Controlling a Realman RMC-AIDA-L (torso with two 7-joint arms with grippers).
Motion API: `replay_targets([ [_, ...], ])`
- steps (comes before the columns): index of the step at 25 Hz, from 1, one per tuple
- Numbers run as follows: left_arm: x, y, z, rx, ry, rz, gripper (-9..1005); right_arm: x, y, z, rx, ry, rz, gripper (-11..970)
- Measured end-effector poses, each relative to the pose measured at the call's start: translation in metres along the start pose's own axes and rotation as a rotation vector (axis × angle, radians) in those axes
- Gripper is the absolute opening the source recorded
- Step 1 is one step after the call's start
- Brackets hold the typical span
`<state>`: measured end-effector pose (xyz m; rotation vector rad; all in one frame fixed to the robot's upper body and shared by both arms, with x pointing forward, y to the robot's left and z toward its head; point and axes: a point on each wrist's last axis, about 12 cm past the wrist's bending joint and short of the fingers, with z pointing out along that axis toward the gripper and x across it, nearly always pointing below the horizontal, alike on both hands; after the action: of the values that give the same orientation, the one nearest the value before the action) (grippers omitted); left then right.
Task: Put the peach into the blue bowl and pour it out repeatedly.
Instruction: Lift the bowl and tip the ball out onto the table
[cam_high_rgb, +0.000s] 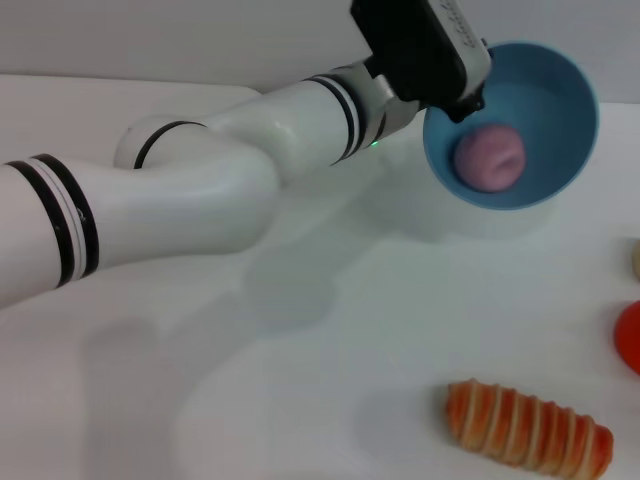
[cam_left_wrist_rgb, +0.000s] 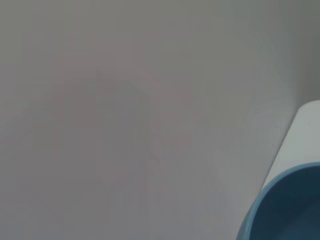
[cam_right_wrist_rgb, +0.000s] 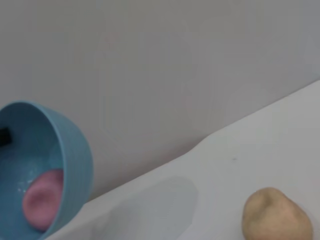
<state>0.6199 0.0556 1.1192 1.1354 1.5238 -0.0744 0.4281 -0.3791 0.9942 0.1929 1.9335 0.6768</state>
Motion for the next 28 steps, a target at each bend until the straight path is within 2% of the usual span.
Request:
replay_targets([
  [10,-0.011,-0.004,-0.002,-0.016,-0.053,0.292,-1,-0.007,0.005,0.009,-0.04,-0.013,-0.009,545],
  [12,-0.01,-0.007,-0.005,-0.049,-0.076,0.373,-1,-0.006,0.006,0.01,-0.043,-0.012,-0.007,545],
  [18,-0.009,-0.011,-0.012,-0.14,-0.127,0.528,-1,-0.006,0.006,0.01,-0.042,-0.017,0.003,546],
  [28,-0.006,-0.025,-0.018,-0.161,-0.162,0.655,0,-0.007,0.007,0.014,-0.039,-0.027,0.012,546],
])
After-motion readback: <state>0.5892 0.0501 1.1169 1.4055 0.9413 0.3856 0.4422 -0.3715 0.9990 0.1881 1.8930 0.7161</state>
